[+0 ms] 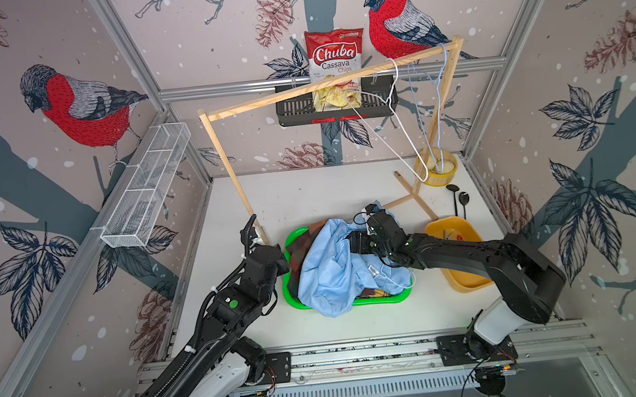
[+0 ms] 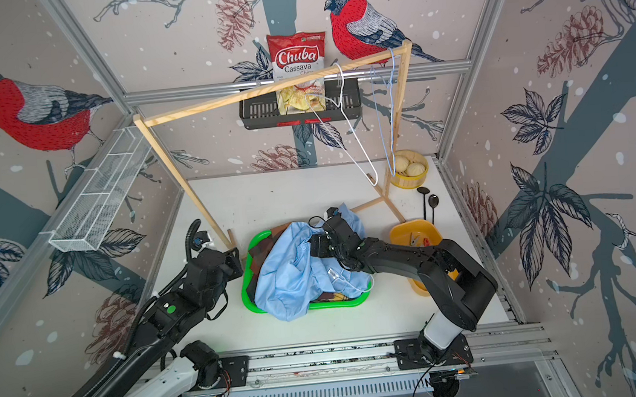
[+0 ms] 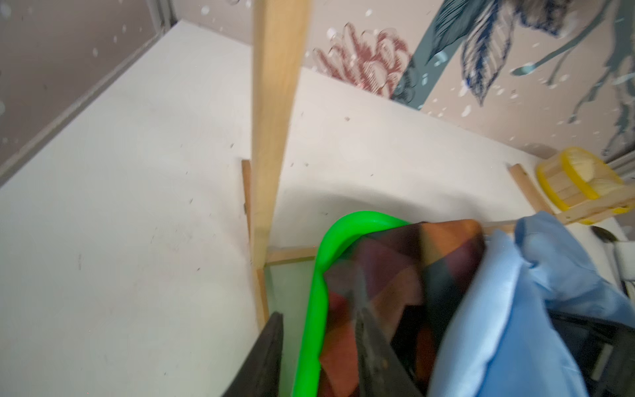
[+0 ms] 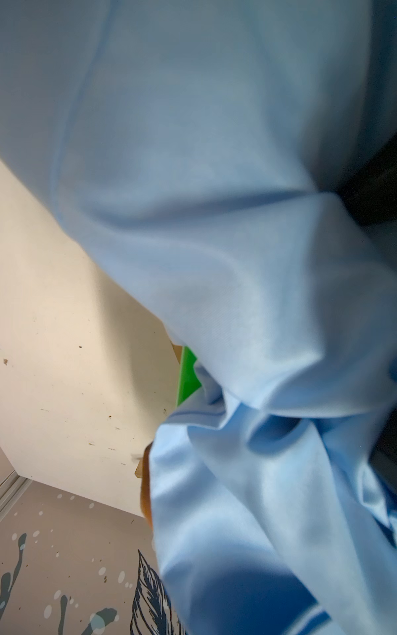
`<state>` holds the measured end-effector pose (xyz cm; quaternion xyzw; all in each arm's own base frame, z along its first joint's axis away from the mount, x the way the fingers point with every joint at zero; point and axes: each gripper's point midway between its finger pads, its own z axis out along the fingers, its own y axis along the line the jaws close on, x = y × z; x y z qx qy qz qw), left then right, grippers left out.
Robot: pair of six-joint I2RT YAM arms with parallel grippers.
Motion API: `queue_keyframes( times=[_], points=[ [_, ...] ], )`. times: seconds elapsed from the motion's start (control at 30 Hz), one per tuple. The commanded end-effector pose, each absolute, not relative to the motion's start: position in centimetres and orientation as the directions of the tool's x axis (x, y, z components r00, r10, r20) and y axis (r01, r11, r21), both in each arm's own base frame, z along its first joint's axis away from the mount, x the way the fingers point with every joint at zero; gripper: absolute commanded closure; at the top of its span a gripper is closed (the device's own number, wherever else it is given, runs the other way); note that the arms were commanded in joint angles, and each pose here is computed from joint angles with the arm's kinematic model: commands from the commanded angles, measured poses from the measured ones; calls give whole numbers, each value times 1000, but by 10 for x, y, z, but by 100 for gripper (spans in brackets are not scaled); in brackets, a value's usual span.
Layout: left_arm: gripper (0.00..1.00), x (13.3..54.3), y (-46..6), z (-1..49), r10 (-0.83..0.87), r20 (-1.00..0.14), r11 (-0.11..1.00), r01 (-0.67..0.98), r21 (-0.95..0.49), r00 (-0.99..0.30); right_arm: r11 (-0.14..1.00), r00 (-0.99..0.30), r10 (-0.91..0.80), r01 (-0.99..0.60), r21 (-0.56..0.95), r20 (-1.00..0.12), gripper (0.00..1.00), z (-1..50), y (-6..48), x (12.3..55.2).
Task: Remove the clothespins securing long-sleeve shirts to the hanger
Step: Adjust the bin at the center of the board.
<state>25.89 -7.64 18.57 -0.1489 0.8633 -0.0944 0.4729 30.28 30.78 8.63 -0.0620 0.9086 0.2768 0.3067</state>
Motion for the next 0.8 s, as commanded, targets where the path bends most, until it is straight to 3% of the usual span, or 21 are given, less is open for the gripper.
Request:
queue_keyframes(
  times=[0.0,0.27,0.77],
  points=[
    [70,265,-75,166,-487,-706,872,-237,-428,-515,872,-891,-4,-225,435,-453,22,49,293,275],
    [83,280,-69,119,-591,-618,806,-344,-482,-518,871,-900,2,-212,443,-436,22,43,286,272],
    [89,306,-57,75,-677,-545,735,-417,-534,-495,873,-900,42,-177,454,-433,22,47,264,273]
  ],
)
